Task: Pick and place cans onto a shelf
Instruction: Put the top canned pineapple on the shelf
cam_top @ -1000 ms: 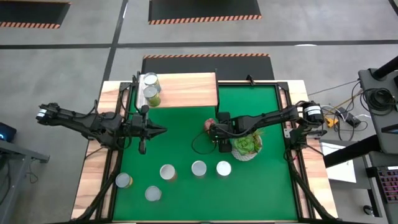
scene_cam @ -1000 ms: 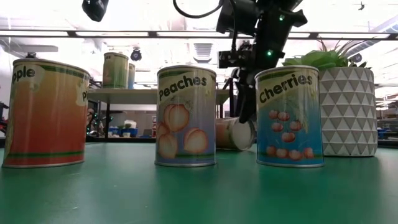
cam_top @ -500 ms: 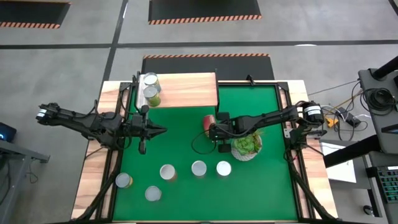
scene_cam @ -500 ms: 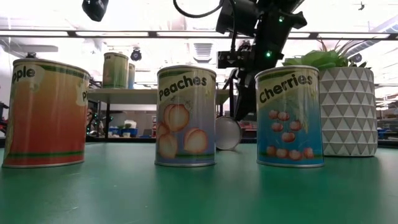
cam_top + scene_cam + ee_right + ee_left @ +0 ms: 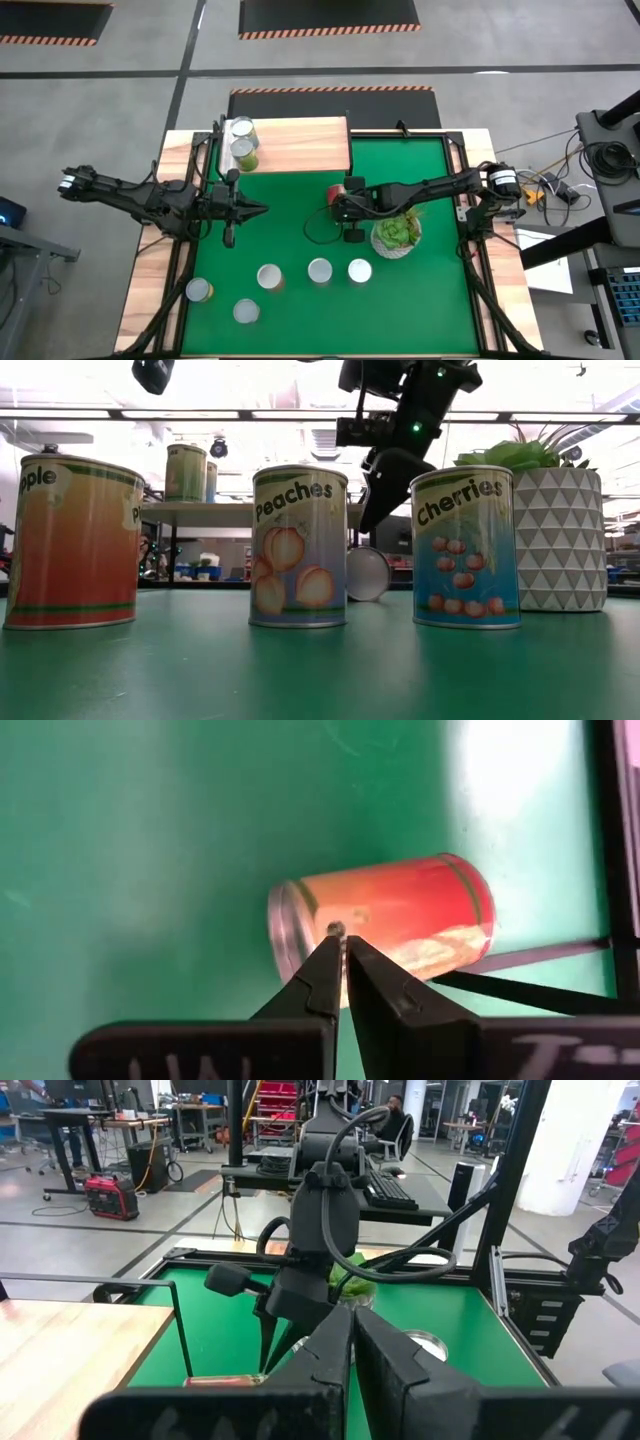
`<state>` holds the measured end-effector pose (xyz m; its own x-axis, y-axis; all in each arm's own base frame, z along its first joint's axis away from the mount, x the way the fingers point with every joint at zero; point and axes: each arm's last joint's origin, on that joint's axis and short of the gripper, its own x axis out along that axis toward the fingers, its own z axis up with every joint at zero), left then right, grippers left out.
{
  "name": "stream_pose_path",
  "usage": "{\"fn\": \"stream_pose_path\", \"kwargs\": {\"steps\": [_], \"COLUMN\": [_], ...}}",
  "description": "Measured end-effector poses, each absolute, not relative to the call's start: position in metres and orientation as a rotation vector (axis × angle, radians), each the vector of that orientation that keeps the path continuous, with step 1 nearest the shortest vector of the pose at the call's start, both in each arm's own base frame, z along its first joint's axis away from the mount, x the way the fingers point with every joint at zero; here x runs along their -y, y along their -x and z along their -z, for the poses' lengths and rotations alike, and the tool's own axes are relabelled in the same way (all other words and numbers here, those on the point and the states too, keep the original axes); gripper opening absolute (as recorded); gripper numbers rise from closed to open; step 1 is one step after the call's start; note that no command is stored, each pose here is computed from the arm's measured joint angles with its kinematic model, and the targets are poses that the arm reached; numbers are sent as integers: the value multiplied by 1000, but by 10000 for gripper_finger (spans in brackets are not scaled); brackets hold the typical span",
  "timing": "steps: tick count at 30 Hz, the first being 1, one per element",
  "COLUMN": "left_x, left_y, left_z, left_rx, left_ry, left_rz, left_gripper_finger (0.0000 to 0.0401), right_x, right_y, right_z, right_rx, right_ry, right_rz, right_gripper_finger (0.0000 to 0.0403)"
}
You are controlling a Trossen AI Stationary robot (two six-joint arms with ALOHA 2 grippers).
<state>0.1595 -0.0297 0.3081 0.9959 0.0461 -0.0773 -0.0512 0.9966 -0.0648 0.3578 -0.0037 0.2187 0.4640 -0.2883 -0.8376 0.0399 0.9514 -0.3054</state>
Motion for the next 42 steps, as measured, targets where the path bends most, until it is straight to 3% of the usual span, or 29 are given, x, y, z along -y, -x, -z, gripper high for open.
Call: {"fn": "stream_pose_path", "kwargs": {"steps": [10, 17, 26, 33, 38, 42], "left_x": [30, 30, 30, 30, 30, 30], "left_y": [-160, -160, -160, -160, -160, -160], "left_z": [-308, -308, -308, -308, -308, -308], "left_rx": [-76, -76, -77, -77, -76, -78], "left_ry": [67, 67, 67, 67, 67, 67], "left_rz": [-49, -49, -49, -49, -49, -49], "left_gripper_finger": [0, 0, 0, 0, 0, 0], "right_x": [22, 26, 17, 5, 15, 32], "right_y": [-350, -350, -349, -360, -361, -352], "right_z": [-206, -193, -186, -206, -235, -247], "right_rx": [-1078, -1027, -1045, -1002, -1054, -1141], "right_ry": [283, 254, 123, 78, -103, -259], "right_rz": [482, 483, 287, 203, 313, 446], "right_gripper_finger": [9, 9, 9, 9, 16, 55]}}
